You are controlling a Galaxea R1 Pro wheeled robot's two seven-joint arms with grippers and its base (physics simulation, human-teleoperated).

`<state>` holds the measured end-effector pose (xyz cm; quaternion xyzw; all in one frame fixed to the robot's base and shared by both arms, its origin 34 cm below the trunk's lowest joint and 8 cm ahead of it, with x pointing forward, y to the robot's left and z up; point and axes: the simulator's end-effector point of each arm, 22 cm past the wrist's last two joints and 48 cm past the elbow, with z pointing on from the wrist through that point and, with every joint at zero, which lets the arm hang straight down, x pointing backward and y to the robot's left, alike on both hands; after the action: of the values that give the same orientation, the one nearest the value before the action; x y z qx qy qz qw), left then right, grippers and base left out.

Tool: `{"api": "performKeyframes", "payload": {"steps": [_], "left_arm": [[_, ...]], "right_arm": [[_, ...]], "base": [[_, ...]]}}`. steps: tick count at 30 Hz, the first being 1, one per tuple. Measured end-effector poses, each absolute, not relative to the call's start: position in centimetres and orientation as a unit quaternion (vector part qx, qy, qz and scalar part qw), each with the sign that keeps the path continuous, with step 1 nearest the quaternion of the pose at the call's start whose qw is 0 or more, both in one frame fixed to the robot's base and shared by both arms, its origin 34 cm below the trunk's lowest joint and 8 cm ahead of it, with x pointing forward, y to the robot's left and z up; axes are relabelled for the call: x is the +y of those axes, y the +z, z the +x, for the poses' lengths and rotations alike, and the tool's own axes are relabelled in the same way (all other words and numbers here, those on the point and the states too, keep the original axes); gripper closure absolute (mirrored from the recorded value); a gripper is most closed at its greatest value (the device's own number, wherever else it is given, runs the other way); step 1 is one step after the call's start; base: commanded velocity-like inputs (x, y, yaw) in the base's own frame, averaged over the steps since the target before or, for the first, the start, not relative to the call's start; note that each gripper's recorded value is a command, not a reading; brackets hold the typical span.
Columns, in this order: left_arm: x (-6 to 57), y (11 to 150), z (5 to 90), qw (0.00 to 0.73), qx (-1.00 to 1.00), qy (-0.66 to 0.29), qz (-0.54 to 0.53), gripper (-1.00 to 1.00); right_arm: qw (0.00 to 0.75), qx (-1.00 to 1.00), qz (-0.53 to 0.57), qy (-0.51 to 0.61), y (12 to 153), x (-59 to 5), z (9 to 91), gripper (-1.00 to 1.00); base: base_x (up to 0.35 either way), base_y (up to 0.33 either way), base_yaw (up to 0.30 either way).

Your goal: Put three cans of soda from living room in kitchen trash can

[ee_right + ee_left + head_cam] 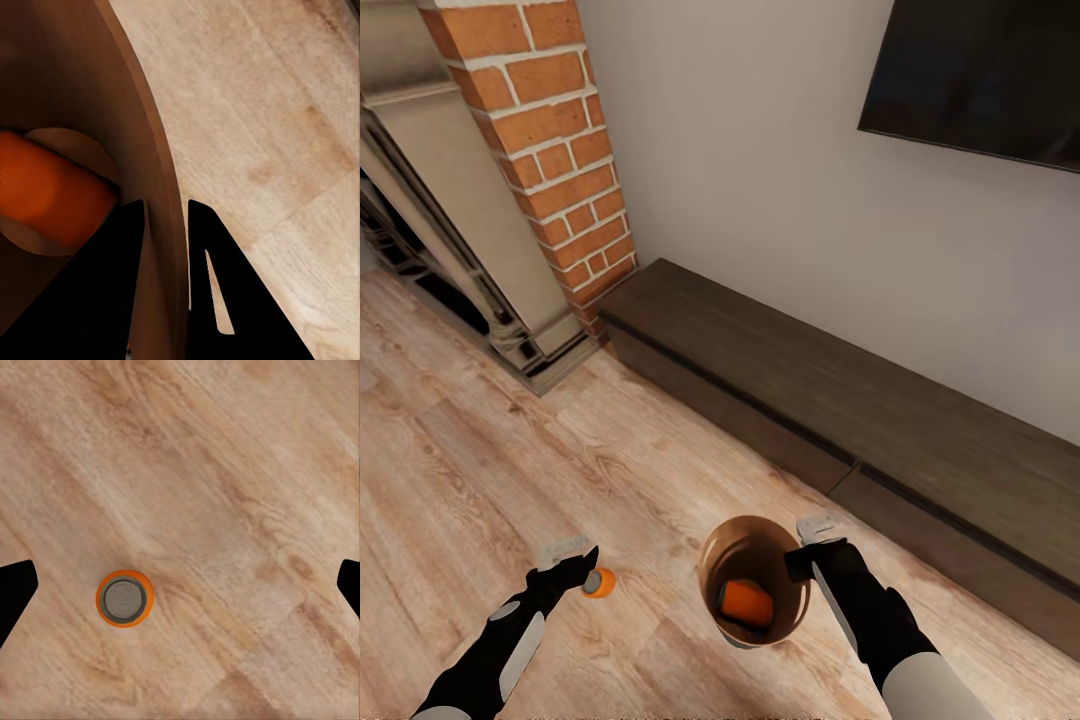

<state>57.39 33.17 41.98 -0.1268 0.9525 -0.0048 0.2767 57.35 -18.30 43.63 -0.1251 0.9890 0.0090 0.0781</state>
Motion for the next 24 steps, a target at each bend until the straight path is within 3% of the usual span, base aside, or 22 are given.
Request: {"api": "performKeyframes", "payload": {"steps": [24], "left_arm": [[33.2,41.0,57.0,0.272,0.954,-0.004,-0.127,-1.00]], "right_arm": [[0.107,0.987,-0.118,0.015,46.7,-17.4,61.0,1.00]], "base": [[0.000,0.000,0.000]]}}
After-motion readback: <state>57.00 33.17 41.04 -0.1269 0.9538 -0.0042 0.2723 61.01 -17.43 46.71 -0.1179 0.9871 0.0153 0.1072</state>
